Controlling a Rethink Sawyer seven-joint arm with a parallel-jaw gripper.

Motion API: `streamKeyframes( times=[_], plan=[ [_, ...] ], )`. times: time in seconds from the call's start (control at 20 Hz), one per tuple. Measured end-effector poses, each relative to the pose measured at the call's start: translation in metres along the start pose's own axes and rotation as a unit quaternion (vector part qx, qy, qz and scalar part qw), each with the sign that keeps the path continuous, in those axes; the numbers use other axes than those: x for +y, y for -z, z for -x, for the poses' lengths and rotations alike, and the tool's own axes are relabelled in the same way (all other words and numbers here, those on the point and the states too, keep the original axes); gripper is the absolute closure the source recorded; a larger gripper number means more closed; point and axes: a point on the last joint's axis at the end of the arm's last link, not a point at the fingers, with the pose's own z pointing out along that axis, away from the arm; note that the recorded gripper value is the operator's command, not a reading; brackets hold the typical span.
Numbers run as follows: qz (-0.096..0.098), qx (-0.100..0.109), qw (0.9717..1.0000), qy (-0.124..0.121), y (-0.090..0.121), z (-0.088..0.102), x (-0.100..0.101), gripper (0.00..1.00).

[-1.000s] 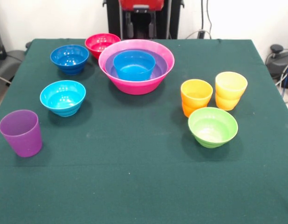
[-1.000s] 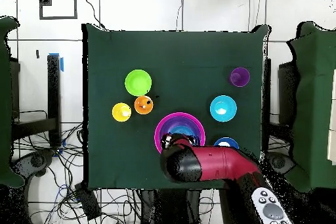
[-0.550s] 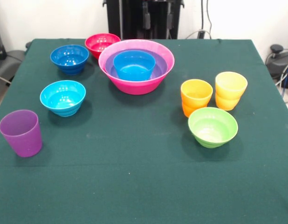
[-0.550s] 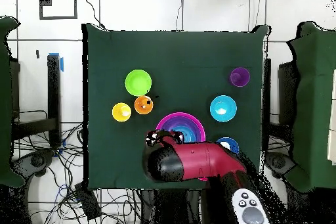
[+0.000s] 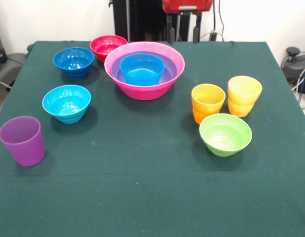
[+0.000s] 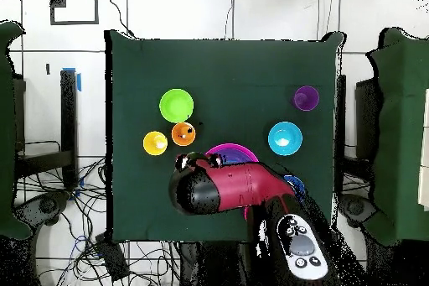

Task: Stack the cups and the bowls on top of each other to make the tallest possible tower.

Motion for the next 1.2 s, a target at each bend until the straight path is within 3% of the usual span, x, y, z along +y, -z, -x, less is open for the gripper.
streamKeyframes(
  times=[0.55,1.2],
  plan=[
    [0.0,0.0,0.9999,-0.015,-0.032,0.023,-0.012,0.0],
    [0.002,0.005,0.9998,-0.021,-0.048,0.027,-0.016,0.0]
  ],
)
